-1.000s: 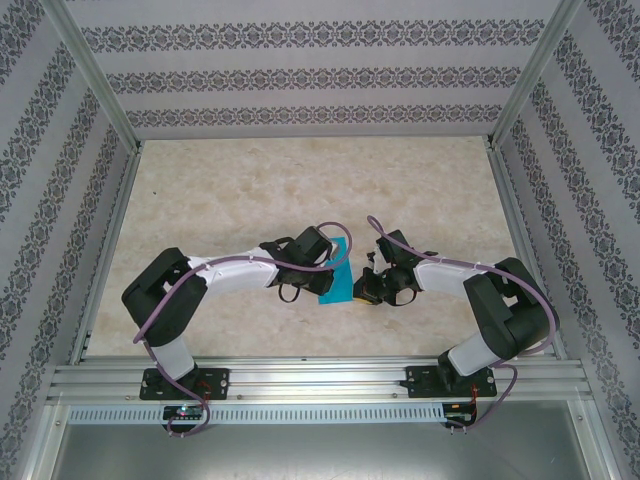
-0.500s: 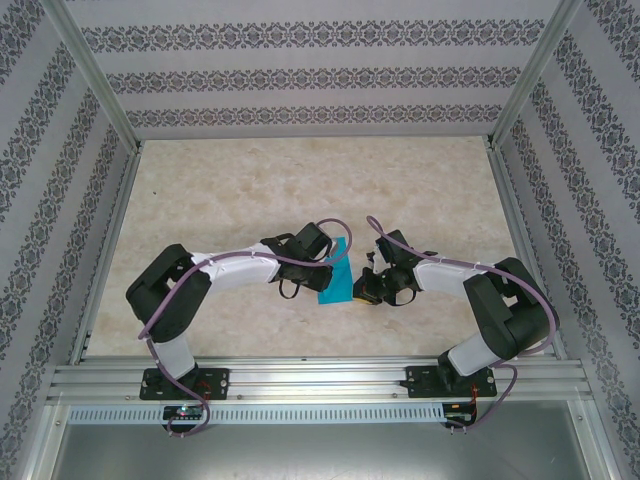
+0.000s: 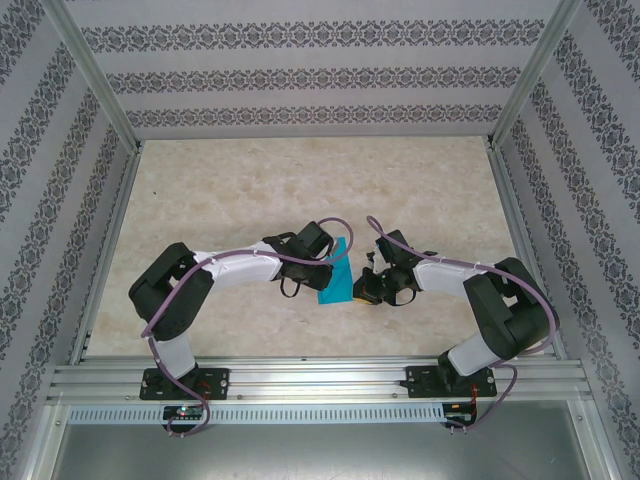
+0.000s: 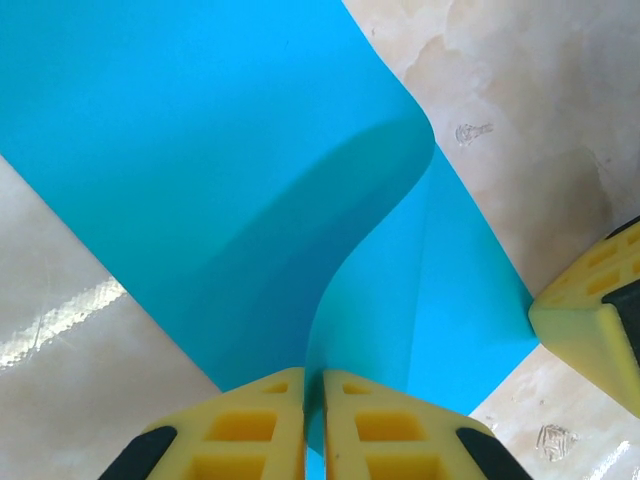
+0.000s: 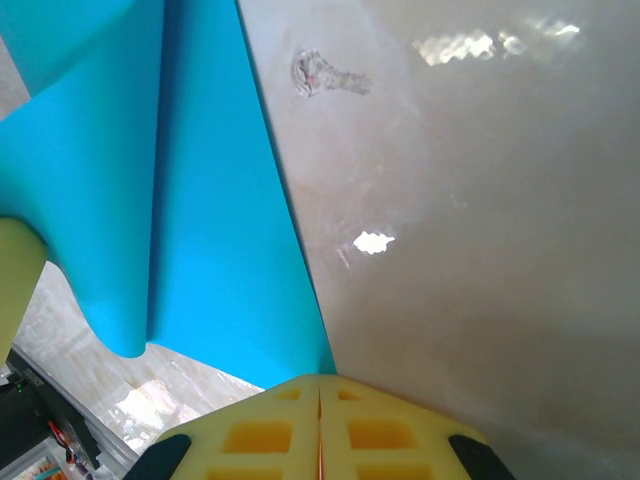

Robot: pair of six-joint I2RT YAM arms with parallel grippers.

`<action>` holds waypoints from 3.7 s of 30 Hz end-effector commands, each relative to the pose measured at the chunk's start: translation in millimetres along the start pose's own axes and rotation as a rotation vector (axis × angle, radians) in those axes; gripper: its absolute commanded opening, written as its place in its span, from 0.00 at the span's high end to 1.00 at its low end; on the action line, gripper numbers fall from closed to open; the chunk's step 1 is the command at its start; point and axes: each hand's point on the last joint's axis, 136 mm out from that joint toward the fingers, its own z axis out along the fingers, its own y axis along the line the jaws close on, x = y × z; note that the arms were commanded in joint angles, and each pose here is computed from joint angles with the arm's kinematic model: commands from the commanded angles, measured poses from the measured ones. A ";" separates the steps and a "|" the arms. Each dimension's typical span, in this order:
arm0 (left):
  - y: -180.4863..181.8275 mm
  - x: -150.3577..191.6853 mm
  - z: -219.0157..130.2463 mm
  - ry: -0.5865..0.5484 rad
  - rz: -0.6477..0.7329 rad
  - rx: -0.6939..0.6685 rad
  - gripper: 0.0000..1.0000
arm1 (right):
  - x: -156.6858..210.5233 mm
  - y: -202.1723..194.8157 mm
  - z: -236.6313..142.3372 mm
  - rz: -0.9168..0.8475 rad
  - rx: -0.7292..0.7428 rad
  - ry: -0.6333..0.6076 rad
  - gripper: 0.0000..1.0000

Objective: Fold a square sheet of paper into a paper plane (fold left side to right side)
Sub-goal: Fold the triangle a second time at the center of the table.

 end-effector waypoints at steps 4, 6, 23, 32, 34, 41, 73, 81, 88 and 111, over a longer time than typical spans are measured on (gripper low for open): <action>12.3 -5.1 4.0 0.009 0.007 -0.039 0.87 | 10.7 -19.0 7.4 0.001 0.090 0.032 0.92; 13.4 -5.1 4.3 0.011 0.008 -0.044 0.87 | 10.4 -18.9 7.4 0.001 0.092 0.033 0.92; 17.4 -6.0 7.5 0.014 0.003 -0.053 0.86 | 10.0 -18.3 8.3 -0.001 0.100 0.038 0.92; 18.9 -8.2 7.8 0.009 0.001 -0.054 0.86 | 10.3 -18.7 9.8 0.001 0.102 0.041 0.92; 19.8 -8.2 8.4 0.009 0.001 -0.056 0.86 | 10.8 -18.9 10.4 0.001 0.103 0.044 0.92; 22.4 -7.5 8.8 0.012 -0.003 -0.063 0.86 | 10.8 -18.9 10.6 -0.002 0.105 0.042 0.92; 31.8 5.4 13.2 0.031 -0.021 -0.089 0.87 | 11.5 -19.3 13.0 -0.005 0.113 0.046 0.91; 33.8 10.4 22.1 0.047 -0.029 -0.087 0.87 | 10.8 -15.4 10.0 -0.015 0.103 0.041 0.90; 34.5 13.3 24.7 0.056 -0.033 -0.086 0.87 | -0.7 -0.8 -9.8 -0.038 0.067 -0.010 0.87; 31.1 11.9 26.1 0.053 -0.040 -0.066 0.87 | -59.9 67.3 -14.3 0.028 -0.222 -0.206 0.90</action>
